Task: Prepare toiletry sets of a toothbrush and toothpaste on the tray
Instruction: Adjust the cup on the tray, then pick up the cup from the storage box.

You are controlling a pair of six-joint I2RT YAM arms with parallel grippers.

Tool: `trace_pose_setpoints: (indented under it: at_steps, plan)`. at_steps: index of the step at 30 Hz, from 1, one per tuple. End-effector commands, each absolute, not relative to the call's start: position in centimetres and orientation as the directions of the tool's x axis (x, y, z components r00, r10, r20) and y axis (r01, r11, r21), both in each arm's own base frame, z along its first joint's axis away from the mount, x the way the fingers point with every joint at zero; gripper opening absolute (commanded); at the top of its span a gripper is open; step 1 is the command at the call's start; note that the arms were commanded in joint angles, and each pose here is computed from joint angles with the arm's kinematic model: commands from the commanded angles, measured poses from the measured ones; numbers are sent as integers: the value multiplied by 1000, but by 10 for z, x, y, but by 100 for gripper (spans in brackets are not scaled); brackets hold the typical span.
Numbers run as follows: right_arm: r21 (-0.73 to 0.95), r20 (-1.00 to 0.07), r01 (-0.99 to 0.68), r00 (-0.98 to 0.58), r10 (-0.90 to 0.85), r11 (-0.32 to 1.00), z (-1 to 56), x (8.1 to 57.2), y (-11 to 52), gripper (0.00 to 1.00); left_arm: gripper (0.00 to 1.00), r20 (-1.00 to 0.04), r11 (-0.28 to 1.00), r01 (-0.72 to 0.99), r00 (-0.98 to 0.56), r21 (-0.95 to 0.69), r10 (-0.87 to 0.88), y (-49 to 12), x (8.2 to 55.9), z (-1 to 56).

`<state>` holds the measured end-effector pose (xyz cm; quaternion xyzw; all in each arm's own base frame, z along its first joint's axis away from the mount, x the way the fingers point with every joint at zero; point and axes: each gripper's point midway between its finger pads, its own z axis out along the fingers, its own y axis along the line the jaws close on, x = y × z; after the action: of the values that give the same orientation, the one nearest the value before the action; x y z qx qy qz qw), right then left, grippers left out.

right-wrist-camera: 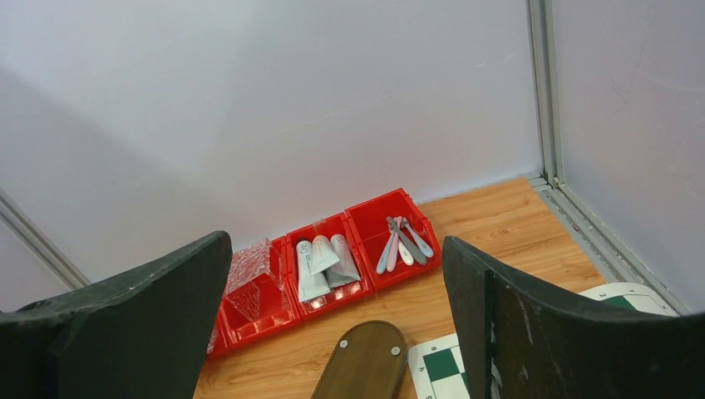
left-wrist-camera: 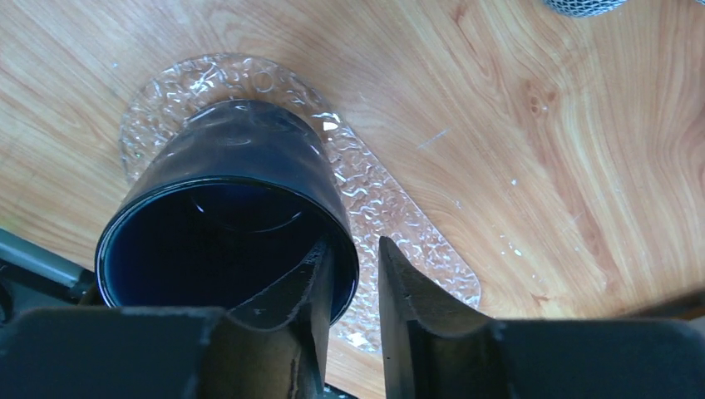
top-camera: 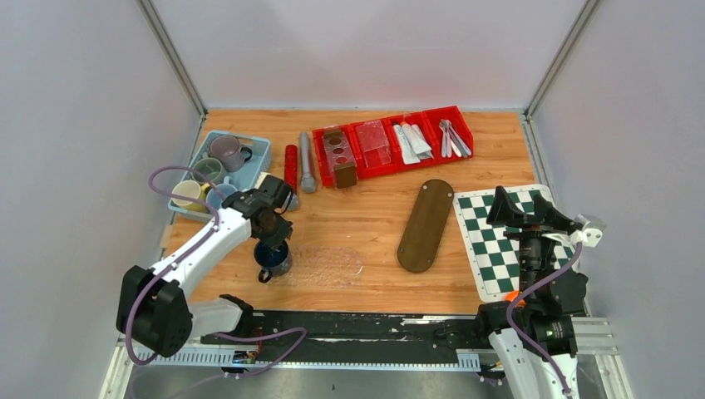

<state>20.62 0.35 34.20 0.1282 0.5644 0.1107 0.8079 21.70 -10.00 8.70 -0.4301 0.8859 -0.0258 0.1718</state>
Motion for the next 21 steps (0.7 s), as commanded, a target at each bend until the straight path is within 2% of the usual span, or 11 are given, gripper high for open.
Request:
trace_pose_setpoints:
  at_steps: [1, 2, 5, 9, 12, 16, 17, 21]
  plan:
    - [327, -867, -50, 380, 321, 944, 353, 201, 3, 100, 38, -299, 579, -745, -499, -331, -813, -106, 232, 104]
    - [326, -868, -51, 379, 320, 944, 353, 201, 3, 100, 45, -302, 577, -743, -495, -338, -815, -105, 231, 106]
    - [325, -868, -50, 381, 319, 944, 353, 201, 3, 100, 55, -319, 585, -723, -493, -367, -810, -103, 231, 115]
    - [324, -867, -50, 384, 318, 945, 353, 200, 3, 100, 75, -370, 630, -664, -511, -404, -776, -100, 233, 137]
    - [320, -868, -48, 385, 314, 946, 353, 200, 3, 100, 84, -459, 694, -583, -523, -422, -718, -94, 242, 165]
    - [319, -868, -48, 386, 312, 947, 353, 200, 3, 100, 91, -639, 831, -469, -548, -299, -539, -72, 255, 199]
    - [318, -869, -48, 386, 311, 947, 353, 200, 3, 100, 97, -674, 845, -455, -533, -282, -512, -68, 260, 213]
    - [317, -869, -53, 383, 312, 947, 352, 201, 4, 100, 100, -759, 899, -411, -536, -149, -371, -52, 273, 233]
